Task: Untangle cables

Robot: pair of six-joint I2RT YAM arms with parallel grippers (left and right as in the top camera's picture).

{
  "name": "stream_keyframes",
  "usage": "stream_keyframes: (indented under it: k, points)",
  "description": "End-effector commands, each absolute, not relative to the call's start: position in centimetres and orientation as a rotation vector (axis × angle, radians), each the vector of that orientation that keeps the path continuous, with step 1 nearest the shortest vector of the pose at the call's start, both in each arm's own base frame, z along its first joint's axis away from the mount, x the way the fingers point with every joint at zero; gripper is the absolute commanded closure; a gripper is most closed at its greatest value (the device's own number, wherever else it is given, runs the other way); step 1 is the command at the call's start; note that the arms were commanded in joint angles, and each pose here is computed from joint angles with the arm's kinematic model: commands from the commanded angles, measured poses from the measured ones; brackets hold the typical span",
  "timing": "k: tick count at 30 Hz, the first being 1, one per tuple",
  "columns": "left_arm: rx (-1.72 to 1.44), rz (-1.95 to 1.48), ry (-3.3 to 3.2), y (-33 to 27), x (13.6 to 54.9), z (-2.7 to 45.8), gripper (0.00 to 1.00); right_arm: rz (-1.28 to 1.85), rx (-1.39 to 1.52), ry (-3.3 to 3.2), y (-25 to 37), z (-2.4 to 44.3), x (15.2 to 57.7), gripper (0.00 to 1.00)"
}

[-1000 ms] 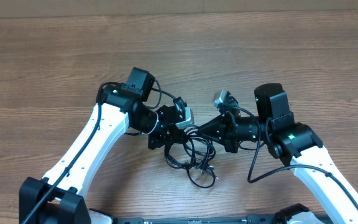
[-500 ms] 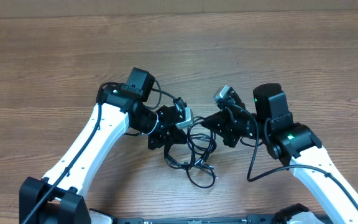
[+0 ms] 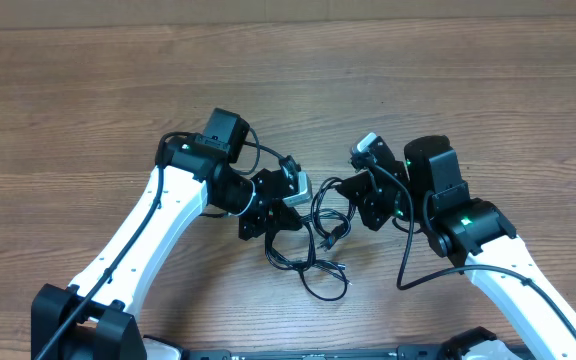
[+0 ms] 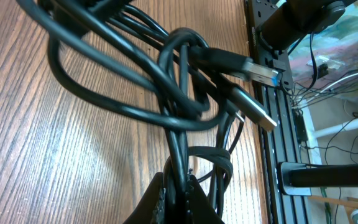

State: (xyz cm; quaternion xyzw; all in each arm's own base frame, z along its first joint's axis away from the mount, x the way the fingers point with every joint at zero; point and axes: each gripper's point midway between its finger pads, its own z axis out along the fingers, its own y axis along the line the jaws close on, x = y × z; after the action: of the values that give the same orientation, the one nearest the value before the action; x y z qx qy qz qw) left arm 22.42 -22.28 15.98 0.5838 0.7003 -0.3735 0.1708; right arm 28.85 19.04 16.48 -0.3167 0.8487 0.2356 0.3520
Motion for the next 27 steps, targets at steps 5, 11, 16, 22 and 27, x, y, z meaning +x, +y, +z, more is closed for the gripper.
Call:
stream_keyframes:
  k: [5,11,16,22,27]
  points:
    - [1.656,-1.148,1.905,-22.9,21.5,17.4,0.95,0.270,-0.670,2.226,14.7,16.9,32.2,0.96]
    - [1.656,-1.148,1.906,-22.9,21.5,17.4,0.95,0.215,-0.651,2.250,13.9,16.5,32.2,0.88]
    - [1.656,-1.149,1.906,-22.9,21.5,17.4,0.96,0.175,-0.641,2.280,13.2,16.0,32.0,0.87]
    - [1.655,-1.148,1.906,-22.9,21.5,17.4,0.96,0.125,-0.626,2.299,12.5,15.7,32.1,0.87]
    - [1.656,-1.147,1.907,-22.9,21.5,17.4,0.96,0.118,-0.622,2.300,12.4,15.7,32.1,0.41]
